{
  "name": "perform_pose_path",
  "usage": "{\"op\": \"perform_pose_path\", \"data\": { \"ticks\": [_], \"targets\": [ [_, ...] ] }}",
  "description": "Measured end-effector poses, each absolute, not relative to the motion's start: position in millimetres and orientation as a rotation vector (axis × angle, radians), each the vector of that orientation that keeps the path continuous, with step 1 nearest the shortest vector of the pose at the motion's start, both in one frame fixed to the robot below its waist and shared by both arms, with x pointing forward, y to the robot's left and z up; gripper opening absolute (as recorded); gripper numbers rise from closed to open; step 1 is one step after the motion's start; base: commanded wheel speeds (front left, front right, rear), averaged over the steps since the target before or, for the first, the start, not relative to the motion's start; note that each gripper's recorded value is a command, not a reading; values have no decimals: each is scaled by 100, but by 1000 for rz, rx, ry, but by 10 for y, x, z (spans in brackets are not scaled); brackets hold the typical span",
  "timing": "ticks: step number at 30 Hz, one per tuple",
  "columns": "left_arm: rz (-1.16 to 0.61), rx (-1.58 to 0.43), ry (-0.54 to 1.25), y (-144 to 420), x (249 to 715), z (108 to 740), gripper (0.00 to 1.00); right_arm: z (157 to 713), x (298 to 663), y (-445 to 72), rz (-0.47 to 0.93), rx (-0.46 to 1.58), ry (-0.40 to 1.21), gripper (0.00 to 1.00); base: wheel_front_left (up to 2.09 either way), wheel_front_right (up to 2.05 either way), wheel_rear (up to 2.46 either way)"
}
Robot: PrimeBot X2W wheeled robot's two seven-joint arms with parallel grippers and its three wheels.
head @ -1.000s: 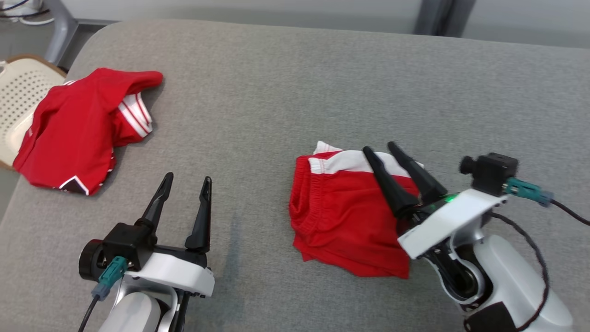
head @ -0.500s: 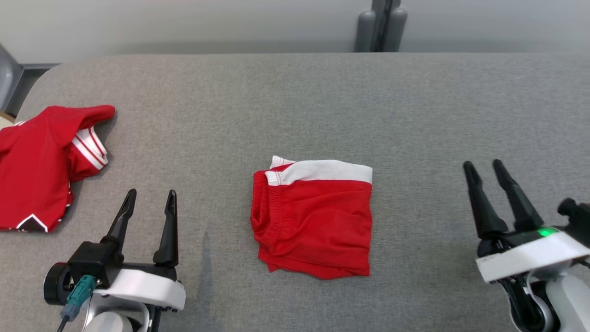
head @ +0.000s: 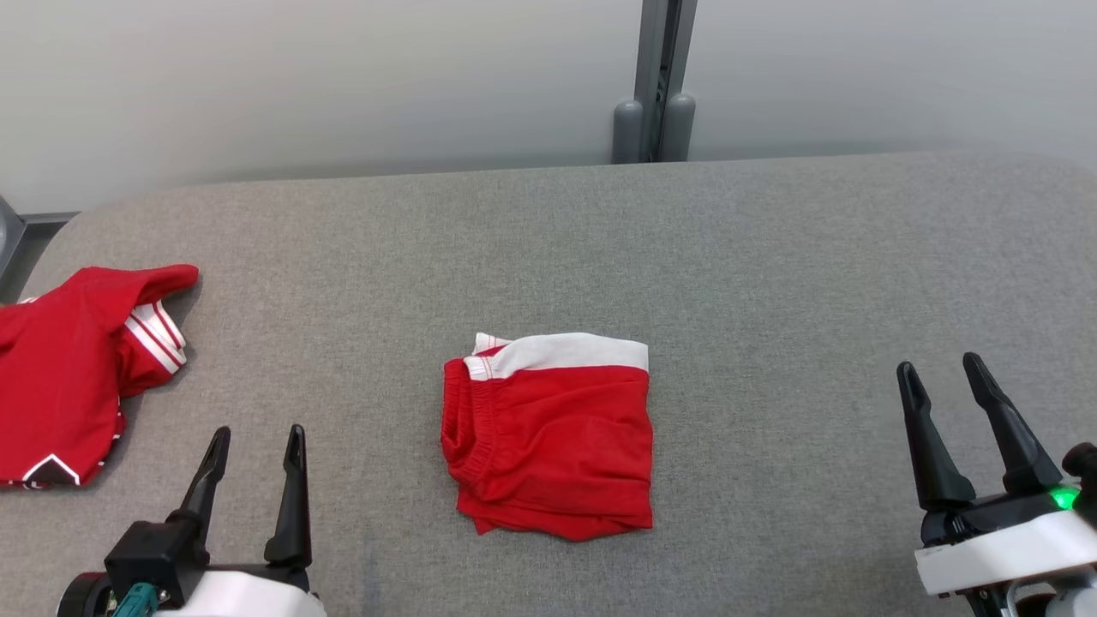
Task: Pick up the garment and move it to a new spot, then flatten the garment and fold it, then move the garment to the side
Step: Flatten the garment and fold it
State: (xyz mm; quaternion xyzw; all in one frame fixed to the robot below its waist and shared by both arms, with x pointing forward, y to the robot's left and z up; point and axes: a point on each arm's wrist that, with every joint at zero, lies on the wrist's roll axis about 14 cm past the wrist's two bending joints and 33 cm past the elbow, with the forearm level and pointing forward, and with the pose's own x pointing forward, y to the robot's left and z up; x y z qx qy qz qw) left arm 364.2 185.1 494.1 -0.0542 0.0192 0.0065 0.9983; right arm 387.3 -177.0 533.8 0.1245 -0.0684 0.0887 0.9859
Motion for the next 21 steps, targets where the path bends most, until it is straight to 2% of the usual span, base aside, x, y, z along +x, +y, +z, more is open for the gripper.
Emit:
{"op": "perform_pose_path", "data": {
  "ticks": [10, 21],
  "targets": [
    [33, -122, 38, 1863, 3303, 5000, 100, 5292, 3543, -1873, 148, 167, -93, 100, 0, 0, 0],
    [42, -114, 47, 1896, 3113, 4987, 100, 5239, 3392, -1941, 133, 141, -65, 100, 0, 0, 0]
  ]
}}
